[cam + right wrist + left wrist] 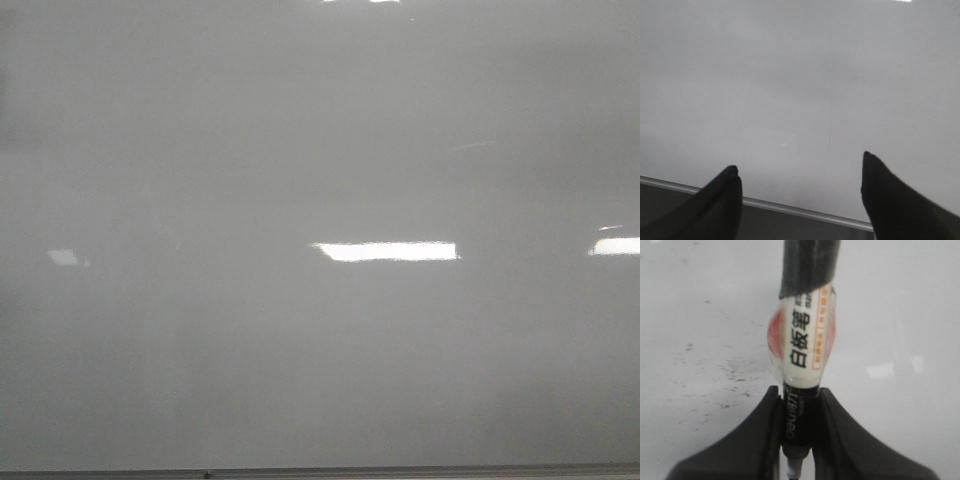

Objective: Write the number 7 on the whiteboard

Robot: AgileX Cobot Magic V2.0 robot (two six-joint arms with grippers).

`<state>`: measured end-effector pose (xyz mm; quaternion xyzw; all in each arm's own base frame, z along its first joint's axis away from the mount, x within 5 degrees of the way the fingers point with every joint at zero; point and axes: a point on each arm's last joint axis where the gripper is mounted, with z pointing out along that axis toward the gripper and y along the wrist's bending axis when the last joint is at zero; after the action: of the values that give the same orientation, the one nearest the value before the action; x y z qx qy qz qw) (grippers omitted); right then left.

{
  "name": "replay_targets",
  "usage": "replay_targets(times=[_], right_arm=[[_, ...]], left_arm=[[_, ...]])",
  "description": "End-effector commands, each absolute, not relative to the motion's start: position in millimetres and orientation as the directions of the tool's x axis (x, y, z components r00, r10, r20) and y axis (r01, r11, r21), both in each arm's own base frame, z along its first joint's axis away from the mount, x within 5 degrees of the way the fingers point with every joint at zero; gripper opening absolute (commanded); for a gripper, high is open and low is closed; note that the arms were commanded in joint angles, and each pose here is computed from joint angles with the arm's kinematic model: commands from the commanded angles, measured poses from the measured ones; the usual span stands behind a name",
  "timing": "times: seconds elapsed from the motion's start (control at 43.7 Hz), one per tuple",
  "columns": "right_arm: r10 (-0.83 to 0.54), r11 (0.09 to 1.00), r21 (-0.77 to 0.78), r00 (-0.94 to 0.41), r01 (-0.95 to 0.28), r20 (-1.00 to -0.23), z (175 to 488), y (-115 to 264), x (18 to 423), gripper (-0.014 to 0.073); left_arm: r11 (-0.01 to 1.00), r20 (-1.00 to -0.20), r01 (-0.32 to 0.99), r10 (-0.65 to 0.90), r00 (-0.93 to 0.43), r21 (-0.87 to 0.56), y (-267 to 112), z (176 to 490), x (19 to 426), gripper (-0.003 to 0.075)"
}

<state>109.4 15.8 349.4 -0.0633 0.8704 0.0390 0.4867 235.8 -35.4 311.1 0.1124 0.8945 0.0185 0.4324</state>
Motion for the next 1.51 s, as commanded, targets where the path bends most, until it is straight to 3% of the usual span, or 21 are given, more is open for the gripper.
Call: replay_targets(times=[0.0,0.114,0.252,0.435,0.618,0.755,0.893,1.053,1.351,1.488], right_arm=[[-0.081,0.989,-0.014,-0.453,-0.149,-0.888,367,15,110,0.0528],[-0.083,0.989,-0.014,-0.471,-0.15,-0.878,365,15,110,0.0528],[-0.088,0.988,-0.013,-0.507,-0.151,-0.857,361,16,115,0.0528],[-0.133,0.98,-0.016,-0.591,-0.199,-0.796,354,21,128,0.0528],[-0.325,0.893,-0.045,-0.571,-0.448,-0.754,355,41,143,0.0528],[-0.49,0.72,-0.033,-0.474,-0.693,-0.731,355,66,151,0.0528],[-0.604,0.529,-0.069,-0.318,-0.846,-0.731,357,89,157,0.0528],[-0.658,0.353,-0.131,-0.146,-0.926,-0.739,360,116,161,0.0528],[-0.639,0.274,-0.159,-0.056,-0.949,-0.767,359,159,176,0.0524],[-0.631,0.275,-0.138,-0.07,-0.951,-0.773,357,164,179,0.0439]], left_arm=[[0.93,-0.755,0.313,0.343,-0.558,0.191,-56,341,225,-0.002],[0.857,-0.716,0.47,0.463,-0.523,0.21,-81,351,214,-0.0021],[0.73,-0.722,0.653,0.561,-0.405,0.202,-113,361,200,-0.002],[0.543,-0.665,0.816,0.686,-0.295,0.198,-150,355,196,-0.002],[0.346,-0.617,0.905,0.776,-0.128,0.248,-189,349,189,-0.002],[0.249,-0.595,0.934,0.802,-0.051,0.256,-208,343,180,-0.002],[0.205,-0.589,0.945,0.808,-0.016,0.255,-217,341,172,-0.0021],[0.167,-0.584,0.949,0.812,0.022,0.269,-220,341,168,-0.0021],[0.146,-0.585,0.947,0.81,0.052,0.287,-222,342,167,-0.002],[0.146,-0.585,0.947,0.81,0.052,0.287,-222,342,167,-0.002]])
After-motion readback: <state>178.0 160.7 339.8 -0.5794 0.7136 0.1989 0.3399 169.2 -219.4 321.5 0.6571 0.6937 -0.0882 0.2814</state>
